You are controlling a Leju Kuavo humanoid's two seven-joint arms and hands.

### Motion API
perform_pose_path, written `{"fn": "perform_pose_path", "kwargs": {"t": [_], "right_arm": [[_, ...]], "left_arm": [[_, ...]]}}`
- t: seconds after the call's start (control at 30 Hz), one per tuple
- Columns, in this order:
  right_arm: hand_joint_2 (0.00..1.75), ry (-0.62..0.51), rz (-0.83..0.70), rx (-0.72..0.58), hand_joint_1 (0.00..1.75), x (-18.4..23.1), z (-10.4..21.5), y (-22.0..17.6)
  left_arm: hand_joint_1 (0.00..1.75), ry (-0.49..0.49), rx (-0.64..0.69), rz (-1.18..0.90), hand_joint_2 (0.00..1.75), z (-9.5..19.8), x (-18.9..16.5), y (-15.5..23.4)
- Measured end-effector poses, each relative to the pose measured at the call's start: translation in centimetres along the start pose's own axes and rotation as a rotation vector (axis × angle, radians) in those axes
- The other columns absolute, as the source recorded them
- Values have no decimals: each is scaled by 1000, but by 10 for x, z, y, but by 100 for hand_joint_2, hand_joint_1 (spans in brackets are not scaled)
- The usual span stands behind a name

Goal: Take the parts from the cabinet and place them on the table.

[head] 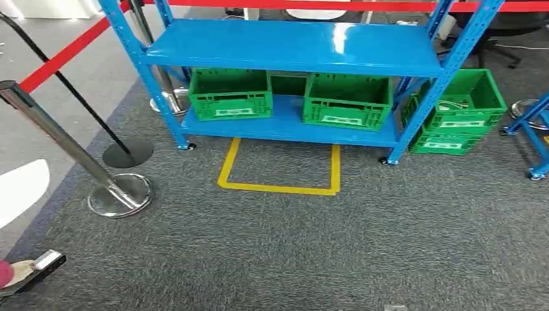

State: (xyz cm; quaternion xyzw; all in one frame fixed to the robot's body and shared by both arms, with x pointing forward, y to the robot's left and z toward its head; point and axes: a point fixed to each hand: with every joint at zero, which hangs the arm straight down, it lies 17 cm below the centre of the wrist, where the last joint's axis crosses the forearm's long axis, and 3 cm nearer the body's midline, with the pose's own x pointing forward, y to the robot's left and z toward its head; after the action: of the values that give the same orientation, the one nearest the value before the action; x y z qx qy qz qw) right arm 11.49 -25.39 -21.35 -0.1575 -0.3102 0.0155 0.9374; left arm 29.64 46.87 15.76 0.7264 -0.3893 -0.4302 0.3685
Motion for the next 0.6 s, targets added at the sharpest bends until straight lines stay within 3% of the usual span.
{"fn": "perform_pose_path", "kwargs": {"t": [0.6], "right_arm": [[0,-10,-9,-1,0,2,-1,-1]], "left_arm": [[175,-11,-2,7,175,0,7,-1]]}}
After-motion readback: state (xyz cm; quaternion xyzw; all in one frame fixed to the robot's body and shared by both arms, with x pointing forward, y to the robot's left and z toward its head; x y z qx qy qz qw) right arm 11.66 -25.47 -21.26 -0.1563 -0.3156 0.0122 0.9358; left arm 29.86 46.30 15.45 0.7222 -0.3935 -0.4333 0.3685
